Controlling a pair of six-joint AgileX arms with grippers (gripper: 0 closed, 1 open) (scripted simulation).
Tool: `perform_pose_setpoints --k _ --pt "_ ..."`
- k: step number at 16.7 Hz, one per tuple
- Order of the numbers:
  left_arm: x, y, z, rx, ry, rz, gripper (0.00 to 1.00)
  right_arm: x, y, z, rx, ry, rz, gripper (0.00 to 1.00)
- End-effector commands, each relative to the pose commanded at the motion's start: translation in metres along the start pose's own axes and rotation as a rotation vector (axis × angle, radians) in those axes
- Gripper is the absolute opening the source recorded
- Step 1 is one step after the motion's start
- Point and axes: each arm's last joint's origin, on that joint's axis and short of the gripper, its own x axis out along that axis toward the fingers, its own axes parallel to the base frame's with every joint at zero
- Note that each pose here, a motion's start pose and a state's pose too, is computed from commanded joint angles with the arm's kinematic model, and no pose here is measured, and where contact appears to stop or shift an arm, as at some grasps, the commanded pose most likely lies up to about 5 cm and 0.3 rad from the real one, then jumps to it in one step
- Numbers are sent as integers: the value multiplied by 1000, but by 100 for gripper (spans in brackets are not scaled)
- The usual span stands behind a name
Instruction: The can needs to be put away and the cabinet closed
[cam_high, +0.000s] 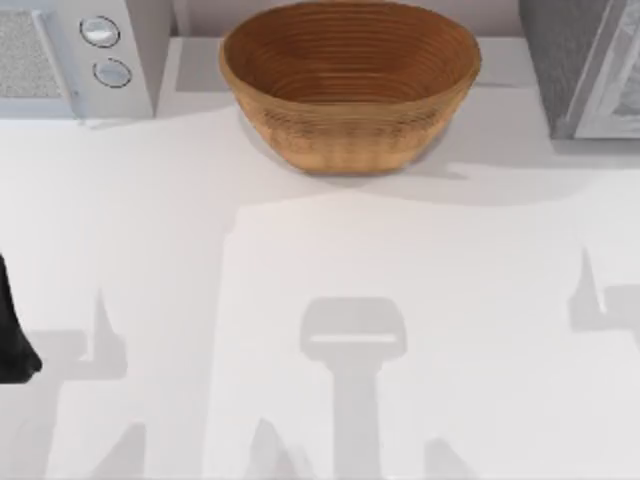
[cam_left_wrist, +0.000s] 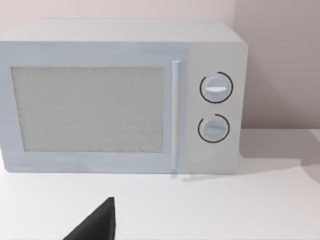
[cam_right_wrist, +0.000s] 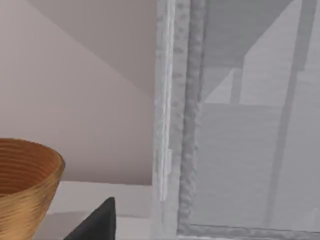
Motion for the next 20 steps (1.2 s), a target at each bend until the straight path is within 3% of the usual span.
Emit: perform_pose_setpoints --k 4,7,14,20 --pt "0 0 0 0 0 0 100 -8 0 -71 20 18 -24 100" --pt "0 0 0 0 0 0 100 -8 0 -98 30 30 -35 100" --pt "0 0 0 0 0 0 100 -8 0 -102 31 37 -33 100" --pt "0 0 0 0 0 0 100 4 -17 -76 18 -18 -36 100"
